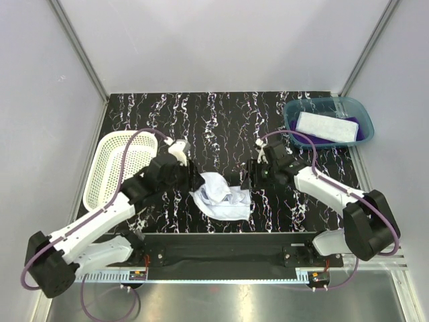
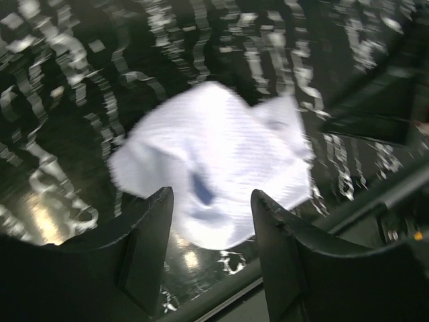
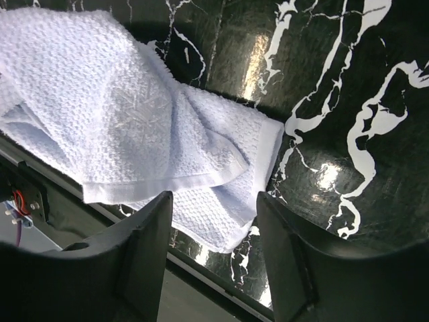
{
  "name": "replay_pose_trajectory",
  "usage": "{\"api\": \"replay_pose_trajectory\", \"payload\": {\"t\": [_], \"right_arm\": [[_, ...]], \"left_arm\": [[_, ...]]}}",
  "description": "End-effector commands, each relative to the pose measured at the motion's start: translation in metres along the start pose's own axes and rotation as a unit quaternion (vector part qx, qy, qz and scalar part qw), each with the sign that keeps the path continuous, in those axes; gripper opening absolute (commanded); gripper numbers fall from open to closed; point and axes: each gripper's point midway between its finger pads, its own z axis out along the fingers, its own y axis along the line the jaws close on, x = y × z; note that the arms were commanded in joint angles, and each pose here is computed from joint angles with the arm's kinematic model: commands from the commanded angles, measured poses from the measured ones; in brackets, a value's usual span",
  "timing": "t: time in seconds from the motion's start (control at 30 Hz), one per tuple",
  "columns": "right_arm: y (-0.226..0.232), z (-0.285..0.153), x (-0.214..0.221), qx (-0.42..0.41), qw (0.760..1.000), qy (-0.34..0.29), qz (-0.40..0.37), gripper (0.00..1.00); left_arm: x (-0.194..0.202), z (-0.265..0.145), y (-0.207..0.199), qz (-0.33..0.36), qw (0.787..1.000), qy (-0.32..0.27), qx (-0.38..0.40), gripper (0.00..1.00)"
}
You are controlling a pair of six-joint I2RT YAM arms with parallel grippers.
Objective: Fold and stack the towels
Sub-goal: Flatten out the crumpled towel
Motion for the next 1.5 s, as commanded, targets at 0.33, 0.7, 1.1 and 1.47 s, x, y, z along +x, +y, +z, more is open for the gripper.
{"api": "replay_pose_trajectory", "payload": {"t": [0.33, 0.7, 1.1, 1.47], "right_arm": [[0.012, -0.026, -0.049, 0.018, 0.994, -0.108, -0.015, 0.6], [0.012, -0.027, -0.044, 0.009, 0.993, -0.114, -0.026, 0.62], [0.018, -0.014, -0.037, -0.021, 0.995, -0.089, -0.034, 0.61], [0.044, -0.01, -0.027, -0.121, 0.984, -0.094, -0.096, 0.61]], "left_arm": [[0.069, 0.053, -0.045, 0.249, 0.968, 0.025, -0.015, 0.52], [0.061, 0.077, -0.003, 0.269, 0.942, 0.002, -0.199, 0.64], [0.025, 0.075, -0.019, 0.263, 0.943, -0.028, -0.2, 0.61], [0.005, 0.092, -0.005, 0.196, 0.971, 0.003, -0.136, 0.54]]}}
